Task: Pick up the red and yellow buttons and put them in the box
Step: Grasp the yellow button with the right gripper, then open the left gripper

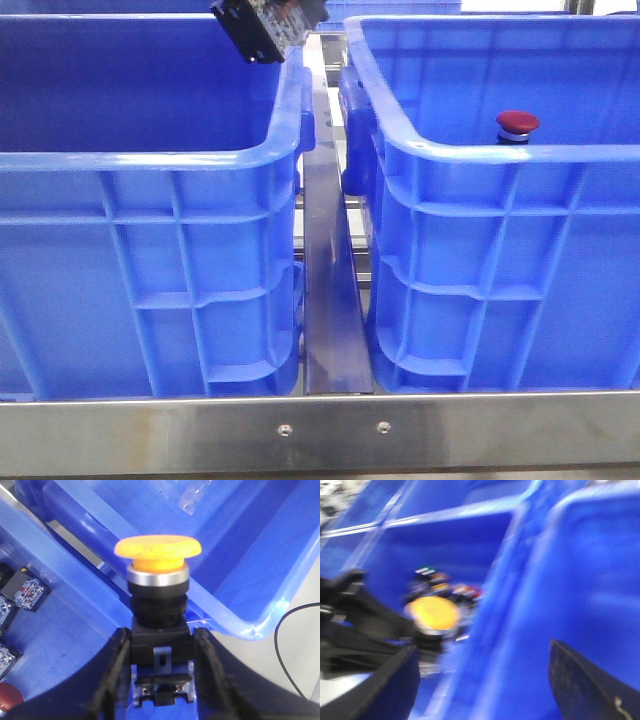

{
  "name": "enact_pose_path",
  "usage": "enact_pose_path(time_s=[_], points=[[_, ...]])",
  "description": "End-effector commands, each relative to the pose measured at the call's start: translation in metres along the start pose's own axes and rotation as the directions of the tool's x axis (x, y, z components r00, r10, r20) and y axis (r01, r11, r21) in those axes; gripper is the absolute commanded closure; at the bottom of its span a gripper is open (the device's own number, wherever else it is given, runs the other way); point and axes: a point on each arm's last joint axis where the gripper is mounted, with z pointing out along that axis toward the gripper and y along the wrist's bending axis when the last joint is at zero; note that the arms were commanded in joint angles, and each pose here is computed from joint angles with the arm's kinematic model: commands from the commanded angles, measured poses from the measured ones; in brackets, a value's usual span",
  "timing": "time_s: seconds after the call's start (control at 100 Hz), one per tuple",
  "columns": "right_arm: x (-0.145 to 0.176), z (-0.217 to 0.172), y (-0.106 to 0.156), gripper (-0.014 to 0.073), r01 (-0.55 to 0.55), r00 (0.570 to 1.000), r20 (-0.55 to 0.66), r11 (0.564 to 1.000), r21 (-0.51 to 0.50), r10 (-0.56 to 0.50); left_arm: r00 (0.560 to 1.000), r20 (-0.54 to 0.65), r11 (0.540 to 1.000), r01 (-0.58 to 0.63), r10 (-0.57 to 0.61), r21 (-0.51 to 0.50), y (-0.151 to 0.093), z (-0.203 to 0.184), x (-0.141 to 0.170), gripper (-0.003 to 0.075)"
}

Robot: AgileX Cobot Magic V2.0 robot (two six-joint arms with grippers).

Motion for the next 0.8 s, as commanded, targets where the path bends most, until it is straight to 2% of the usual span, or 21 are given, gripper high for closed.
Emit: enact_pose_path(time_s=[0.0, 0.22, 0.54, 0.79], points=[[-0.018, 0.009, 0.013, 0.0038, -0.121, 0.993, -0.031, 0.983, -0.140, 0.118, 0.995, 0.098, 1.000, 0.000, -0.002, 0.017, -0.007, -0.018, -0.009, 0.0647], [-0.030, 0.045, 0.007, 0.0038, -0.262, 0.960, -0.164, 0.929, -0.262, 0.225, 0.996, 0.094, 1.000, 0.000, -0.002, 0.018, -0.007, -0.018, -0.009, 0.0647], [-0.026, 0.092, 0.004, 0.0038, -0.344, 0.922, -0.285, 0.895, -0.285, 0.263, 0.996, 0.094, 1.000, 0.000, -0.002, 0.018, -0.007, -0.018, -0.009, 0.0647], [-0.023, 0.098, 0.006, 0.0038, -0.352, 0.915, -0.306, 0.889, -0.293, 0.262, 0.995, 0.095, 1.000, 0.000, -0.002, 0.017, -0.007, -0.018, -0.009, 0.0647]])
